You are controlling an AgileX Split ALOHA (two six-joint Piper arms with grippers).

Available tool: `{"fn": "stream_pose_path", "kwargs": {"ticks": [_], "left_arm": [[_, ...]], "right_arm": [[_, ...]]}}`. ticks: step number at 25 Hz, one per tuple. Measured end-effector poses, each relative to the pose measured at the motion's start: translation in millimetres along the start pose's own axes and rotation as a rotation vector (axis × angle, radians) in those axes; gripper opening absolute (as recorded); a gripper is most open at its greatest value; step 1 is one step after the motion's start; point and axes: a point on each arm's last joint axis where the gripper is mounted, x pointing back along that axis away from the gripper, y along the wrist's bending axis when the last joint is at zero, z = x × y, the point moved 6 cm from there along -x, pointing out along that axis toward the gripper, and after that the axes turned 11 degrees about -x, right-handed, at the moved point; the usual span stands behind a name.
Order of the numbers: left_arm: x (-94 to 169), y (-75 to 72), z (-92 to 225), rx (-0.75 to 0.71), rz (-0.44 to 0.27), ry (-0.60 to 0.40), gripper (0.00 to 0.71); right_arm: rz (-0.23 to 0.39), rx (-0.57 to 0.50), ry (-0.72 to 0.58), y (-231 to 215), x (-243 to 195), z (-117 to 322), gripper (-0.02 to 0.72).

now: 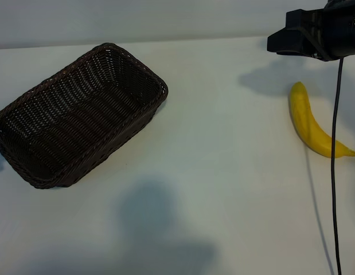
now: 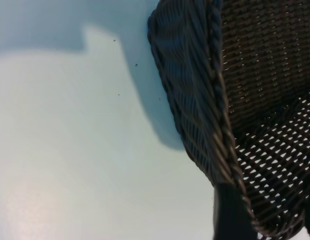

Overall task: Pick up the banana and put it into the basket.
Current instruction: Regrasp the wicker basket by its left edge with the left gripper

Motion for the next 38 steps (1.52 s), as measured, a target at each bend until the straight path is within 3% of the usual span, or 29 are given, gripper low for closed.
{"fn": "stream_pose_path", "kwargs": {"ticks": [4, 14, 20, 26, 32, 38], "left_arm": [[6.3, 1.8, -6.2, 0.003, -0.031, -0.008, 0.481], [4.1, 23.0, -6.2, 0.045, -0.151, 0.010, 0.473], [-13.2, 33.1, -9.9, 0.078, -0.138, 0.048, 0.471], [-16.6, 21.2, -19.3, 0.037, -0.048, -0.005, 0.471], [-32.2, 28.7, -18.5, 0.073, -0.028, 0.046, 0.471], [-35.5, 28.0, -22.2, 0.079, -0.009, 0.030, 0.471]], "right_arm": [[0.000, 0.000, 0.000, 0.0, 0.0, 0.0, 0.240], [0.000, 0.000, 0.000, 0.0, 0.0, 0.0, 0.240], [0.000, 0.000, 0.000, 0.0, 0.0, 0.0, 0.240], [0.000, 0.000, 0.000, 0.0, 0.0, 0.0, 0.240], [0.000, 0.000, 0.000, 0.0, 0.0, 0.0, 0.240], [0.000, -0.001, 0.000, 0.1, 0.0, 0.0, 0.240]]}}
